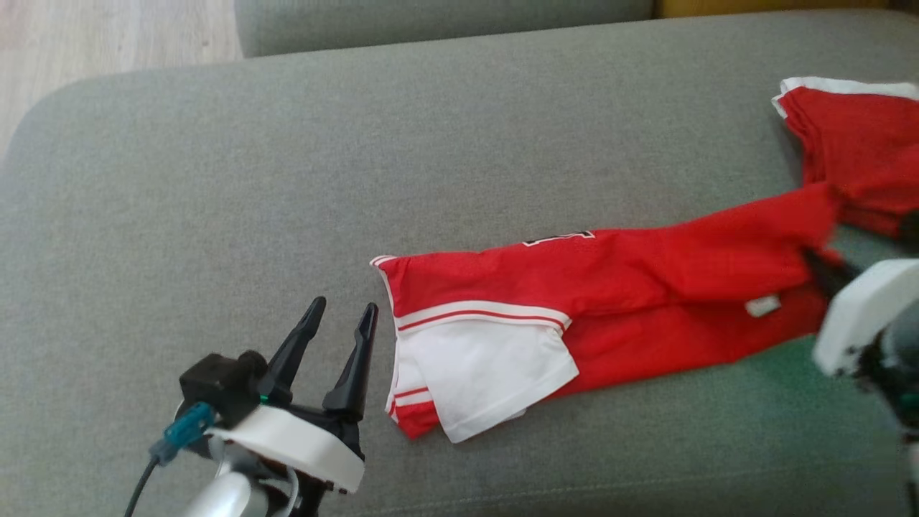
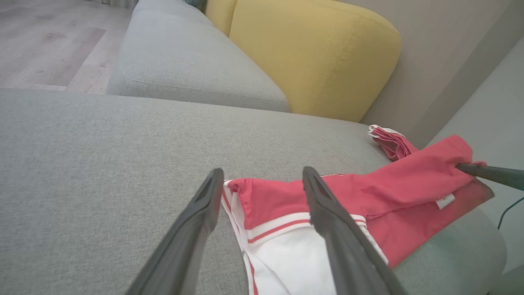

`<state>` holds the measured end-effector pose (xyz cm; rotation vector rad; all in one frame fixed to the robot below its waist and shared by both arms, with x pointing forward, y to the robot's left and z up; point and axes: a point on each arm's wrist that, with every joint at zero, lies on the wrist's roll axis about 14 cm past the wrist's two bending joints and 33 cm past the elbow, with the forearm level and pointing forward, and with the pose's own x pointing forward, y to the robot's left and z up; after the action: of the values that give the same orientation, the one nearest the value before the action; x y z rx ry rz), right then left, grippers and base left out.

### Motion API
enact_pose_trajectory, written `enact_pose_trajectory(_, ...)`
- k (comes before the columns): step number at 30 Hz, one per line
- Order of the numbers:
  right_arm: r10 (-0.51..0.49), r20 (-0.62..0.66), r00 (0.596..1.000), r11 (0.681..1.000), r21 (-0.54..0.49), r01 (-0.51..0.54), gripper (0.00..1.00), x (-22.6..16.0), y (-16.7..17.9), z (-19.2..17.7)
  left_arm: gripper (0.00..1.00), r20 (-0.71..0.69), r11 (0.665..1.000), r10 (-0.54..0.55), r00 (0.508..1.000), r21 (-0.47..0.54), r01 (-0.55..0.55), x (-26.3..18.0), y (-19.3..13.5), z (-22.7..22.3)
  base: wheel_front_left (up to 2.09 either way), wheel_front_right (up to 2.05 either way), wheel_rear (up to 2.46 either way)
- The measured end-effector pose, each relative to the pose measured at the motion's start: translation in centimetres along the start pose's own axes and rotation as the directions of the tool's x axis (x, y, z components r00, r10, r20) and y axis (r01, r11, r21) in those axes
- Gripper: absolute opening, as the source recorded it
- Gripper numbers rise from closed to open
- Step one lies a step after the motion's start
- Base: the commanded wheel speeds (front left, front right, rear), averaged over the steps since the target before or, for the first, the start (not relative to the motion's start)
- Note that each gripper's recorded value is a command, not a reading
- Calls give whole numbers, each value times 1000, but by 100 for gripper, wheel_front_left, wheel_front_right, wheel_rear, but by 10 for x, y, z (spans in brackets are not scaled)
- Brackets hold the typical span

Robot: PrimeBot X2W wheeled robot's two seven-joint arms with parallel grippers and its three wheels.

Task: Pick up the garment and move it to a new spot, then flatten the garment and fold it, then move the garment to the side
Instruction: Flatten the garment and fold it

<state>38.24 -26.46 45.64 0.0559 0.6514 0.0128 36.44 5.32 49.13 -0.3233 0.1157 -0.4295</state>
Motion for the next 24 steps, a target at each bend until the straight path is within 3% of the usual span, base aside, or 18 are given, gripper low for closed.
enact_pose_trajectory(4, 130, 46, 990, 991, -21, -129, 0, -10, 46, 8, 100, 10, 1000, -2, 1000, 8, 2, -3, -2, 4, 0, 0, 0)
enact_pose_trajectory(8, 300, 68, 951, 954, -44, -298, 0, -21, 104, 12, 100, 24, 1000, 17, 1000, 15, -17, -12, 1, 8, 0, 0, 0)
enact_pose_trajectory(17, 567, 56, 822, 823, 7, -568, 0, -30, 213, 0, 100, 36, 997, 76, 996, 12, -76, -32, 12, 9, 0, 0, 0)
enact_pose_trajectory(24, 672, 5, 741, 738, 75, -670, 0, -25, 271, -24, 100, 43, 993, 119, 992, 9, -120, -42, 23, 10, 0, 0, 0)
